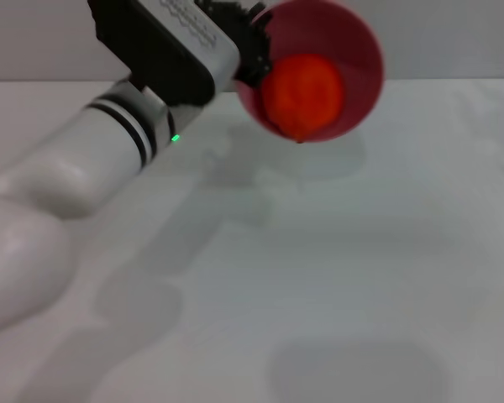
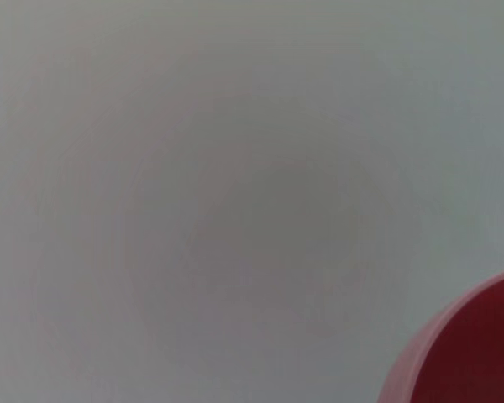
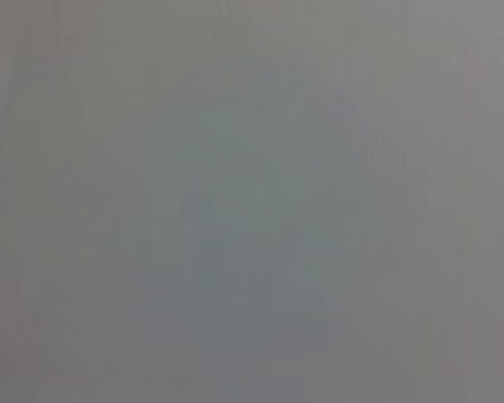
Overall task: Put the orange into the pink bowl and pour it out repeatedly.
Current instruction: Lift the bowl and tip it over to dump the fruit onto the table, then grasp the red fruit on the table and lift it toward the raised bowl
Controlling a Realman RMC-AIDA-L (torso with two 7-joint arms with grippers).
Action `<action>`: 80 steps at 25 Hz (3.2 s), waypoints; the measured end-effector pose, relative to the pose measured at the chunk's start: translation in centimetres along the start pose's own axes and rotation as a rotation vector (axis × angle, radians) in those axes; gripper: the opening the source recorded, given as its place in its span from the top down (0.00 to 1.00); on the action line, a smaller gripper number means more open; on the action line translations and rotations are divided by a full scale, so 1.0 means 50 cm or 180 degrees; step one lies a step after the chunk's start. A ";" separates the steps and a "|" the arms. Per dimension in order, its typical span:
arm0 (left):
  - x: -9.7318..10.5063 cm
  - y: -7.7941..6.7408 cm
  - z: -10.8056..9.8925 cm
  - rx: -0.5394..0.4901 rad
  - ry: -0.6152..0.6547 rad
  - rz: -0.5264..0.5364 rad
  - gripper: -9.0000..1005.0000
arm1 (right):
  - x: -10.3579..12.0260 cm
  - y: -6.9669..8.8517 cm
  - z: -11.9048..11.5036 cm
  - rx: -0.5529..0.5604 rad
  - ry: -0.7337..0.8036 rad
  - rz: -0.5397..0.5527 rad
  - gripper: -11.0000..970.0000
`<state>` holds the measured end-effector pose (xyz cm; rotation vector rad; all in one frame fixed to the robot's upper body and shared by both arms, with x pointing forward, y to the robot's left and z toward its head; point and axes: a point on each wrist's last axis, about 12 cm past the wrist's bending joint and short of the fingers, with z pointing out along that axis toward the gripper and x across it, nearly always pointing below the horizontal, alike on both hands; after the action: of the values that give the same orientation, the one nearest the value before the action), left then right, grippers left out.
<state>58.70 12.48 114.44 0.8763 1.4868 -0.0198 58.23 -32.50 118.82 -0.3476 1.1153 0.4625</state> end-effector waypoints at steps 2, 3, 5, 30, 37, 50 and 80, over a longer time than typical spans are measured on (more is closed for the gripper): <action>-0.005 -0.012 -0.005 -0.0053 -0.0134 0.0066 0.96 | -0.002 0.003 0.000 -0.0030 -0.0023 0.0011 0.59; -0.005 -0.012 -0.005 -0.0053 -0.0134 0.0066 0.96 | -0.002 0.005 0.000 -0.0048 -0.0038 0.0018 0.59; -0.014 -0.038 -0.019 -0.0240 -0.0496 0.0207 0.96 | -0.002 0.011 0.002 -0.0088 -0.0058 0.0035 0.59; -0.035 0.082 0.056 -0.0026 0.0191 -0.0970 0.96 | 0.034 0.071 0.023 -0.0485 0.0136 0.0193 0.59; -0.033 0.190 0.070 0.0370 0.1106 -0.1577 0.96 | 0.046 0.079 0.010 -0.0552 0.0317 0.0418 0.59; 0.044 0.274 -0.013 0.0675 0.2143 -0.1947 0.96 | 0.044 0.097 0.060 -0.1086 0.2548 0.0599 0.58; 0.101 0.257 -0.036 0.0514 0.2482 -0.2023 0.96 | 0.116 0.264 0.156 -0.2264 0.4463 0.0309 0.40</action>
<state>64.51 24.91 116.68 0.5098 2.4818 -0.2985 59.50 -16.37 116.15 -1.3766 2.3064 0.7128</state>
